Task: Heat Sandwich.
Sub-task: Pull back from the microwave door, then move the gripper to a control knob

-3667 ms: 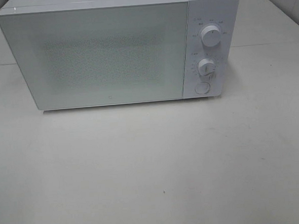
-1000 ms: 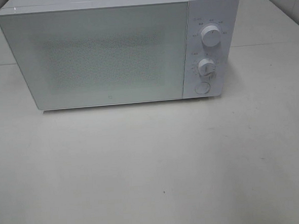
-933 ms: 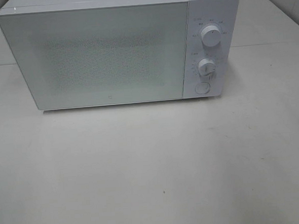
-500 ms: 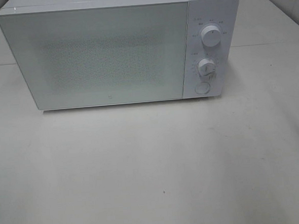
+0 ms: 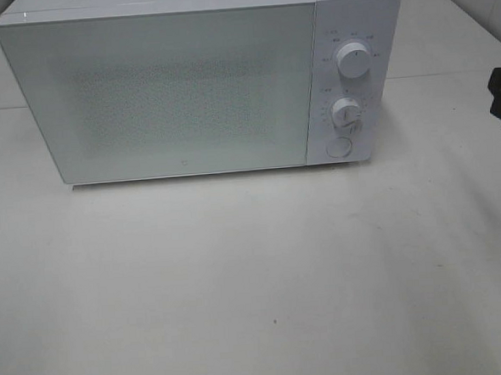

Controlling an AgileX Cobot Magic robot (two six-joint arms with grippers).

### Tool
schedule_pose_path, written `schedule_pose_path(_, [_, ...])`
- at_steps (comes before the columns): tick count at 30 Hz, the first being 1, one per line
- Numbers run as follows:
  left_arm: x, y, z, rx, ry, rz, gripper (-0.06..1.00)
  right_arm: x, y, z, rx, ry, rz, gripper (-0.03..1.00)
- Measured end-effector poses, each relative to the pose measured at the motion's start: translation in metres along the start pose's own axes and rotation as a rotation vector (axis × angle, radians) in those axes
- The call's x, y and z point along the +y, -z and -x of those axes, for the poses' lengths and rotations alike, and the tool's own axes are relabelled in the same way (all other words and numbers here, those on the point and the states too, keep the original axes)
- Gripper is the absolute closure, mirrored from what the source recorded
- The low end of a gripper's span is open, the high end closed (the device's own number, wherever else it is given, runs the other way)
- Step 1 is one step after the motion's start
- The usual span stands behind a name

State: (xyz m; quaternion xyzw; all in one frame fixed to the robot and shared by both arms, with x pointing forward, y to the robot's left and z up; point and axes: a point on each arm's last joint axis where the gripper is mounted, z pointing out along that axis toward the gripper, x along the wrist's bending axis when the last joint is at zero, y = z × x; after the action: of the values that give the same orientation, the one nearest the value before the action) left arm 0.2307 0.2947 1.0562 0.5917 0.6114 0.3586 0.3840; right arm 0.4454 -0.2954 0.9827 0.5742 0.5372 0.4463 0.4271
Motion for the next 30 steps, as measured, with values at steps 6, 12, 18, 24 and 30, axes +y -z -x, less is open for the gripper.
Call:
schedule_pose_path(6, [0.000,0.000,0.000,0.000,0.000,0.000,-0.03,-0.021,0.000,-0.024,0.038,0.045,-0.011,0.21])
schedule_pose_path(12, [0.000,0.000,0.000,0.000,0.000,0.000,-0.03,-0.029,-0.003,-0.040,0.052,0.076,-0.004,0.21])
schedule_pose_path(18, [0.000,0.000,0.000,0.000,0.000,0.000,-0.03,-0.039,-0.002,-0.058,0.045,0.081,0.008,0.21])
schedule_pose_path(24, [0.000,0.000,0.000,0.000,0.000,0.000,-0.03,-0.054,0.002,-0.078,0.027,0.106,0.015,0.21])
schedule_pose_path(30, [0.000,0.000,0.000,0.000,0.000,0.000,-0.03,-0.064,-0.001,-0.092,0.001,0.097,-0.021,0.21])
